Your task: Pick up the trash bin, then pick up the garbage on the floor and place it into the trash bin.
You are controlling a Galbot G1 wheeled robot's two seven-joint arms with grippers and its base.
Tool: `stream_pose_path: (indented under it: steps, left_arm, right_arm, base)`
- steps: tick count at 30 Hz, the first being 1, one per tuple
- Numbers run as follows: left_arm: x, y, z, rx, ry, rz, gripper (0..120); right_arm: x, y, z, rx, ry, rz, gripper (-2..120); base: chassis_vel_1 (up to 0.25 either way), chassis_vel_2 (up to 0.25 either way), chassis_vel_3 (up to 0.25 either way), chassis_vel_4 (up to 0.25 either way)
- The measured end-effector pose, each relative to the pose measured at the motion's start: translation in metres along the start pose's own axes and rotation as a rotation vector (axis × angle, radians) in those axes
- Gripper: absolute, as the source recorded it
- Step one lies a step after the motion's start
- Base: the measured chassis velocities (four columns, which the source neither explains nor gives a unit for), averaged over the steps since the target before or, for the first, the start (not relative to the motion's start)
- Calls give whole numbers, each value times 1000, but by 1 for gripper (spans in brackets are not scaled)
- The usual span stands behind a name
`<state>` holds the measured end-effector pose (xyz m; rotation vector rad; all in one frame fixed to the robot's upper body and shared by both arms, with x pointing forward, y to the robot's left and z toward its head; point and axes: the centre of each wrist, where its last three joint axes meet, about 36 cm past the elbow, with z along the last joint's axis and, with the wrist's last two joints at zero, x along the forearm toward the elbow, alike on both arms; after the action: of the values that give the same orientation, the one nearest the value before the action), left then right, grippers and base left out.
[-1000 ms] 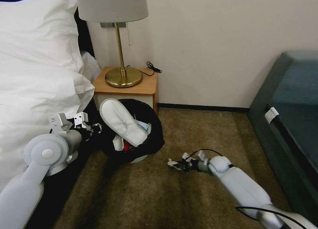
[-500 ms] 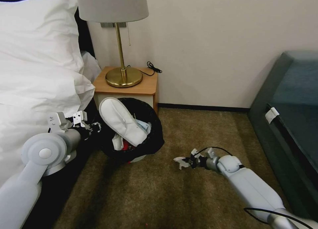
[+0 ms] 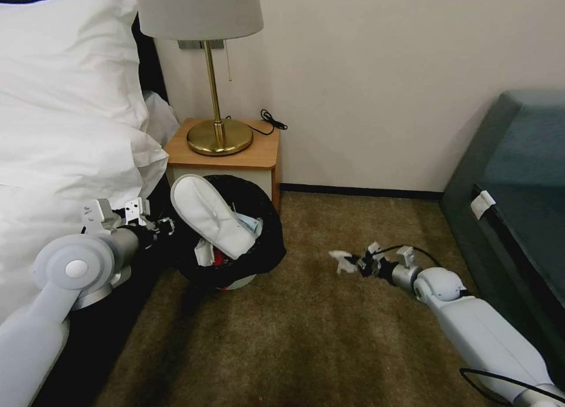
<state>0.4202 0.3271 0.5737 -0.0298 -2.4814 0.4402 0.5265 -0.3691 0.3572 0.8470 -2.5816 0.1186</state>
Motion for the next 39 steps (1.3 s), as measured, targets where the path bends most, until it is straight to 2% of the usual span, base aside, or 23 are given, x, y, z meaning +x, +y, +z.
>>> stream_pose_path:
  steps: [1,2,8,9,11,12,14,15,19,24,29,39]
  left_arm:
    - [0,0,1,-6,9,-1,3]
    - [0,0,1,-6,9,-1,3]
    - [1,-1,4,-31,25,-2,3]
    - [1,-1,4,-31,25,-2,3]
    - [-1,-3,5,-37,32,5,3]
    - [-1,-3,5,-37,32,5,3]
    - [-2,-4,6,-42,39,12,3]
    - [-2,-4,6,-42,39,12,3]
    - [-4,-6,8,-47,49,24,3]
    - [-6,-8,9,-48,55,36,3]
    - [-10,-12,12,-53,73,55,3]
    - [-17,-23,17,-55,90,80,3]
  right_arm:
    - [8,0,-19,5,-44,11,0]
    - [8,0,-19,5,-44,11,0]
    - [32,-1,-84,31,-183,24,0]
    - [32,-1,-84,31,-183,24,0]
    - [42,2,-126,44,-273,0,0]
    - [42,2,-126,44,-273,0,0]
    - [50,9,-160,39,-347,-28,0]
    - [50,9,-160,39,-347,-28,0]
    - [53,28,-198,40,-416,-107,0]
    - [50,42,-218,50,-439,-165,0]
    - [49,63,-240,83,-437,-291,0]
    - [47,96,-242,137,-372,-423,0]
  base:
    - [0,0,0,0]
    - [0,0,0,0]
    - [0,0,0,0]
    - [0,0,0,0]
    - [0,0,0,0]
    - [0,0,0,0]
    - [0,0,0,0]
    - [0,0,0,0]
    - [0,0,0,0]
    - [0,0,0,0]
    - [0,0,0,0]
    - [0,0,0,0]
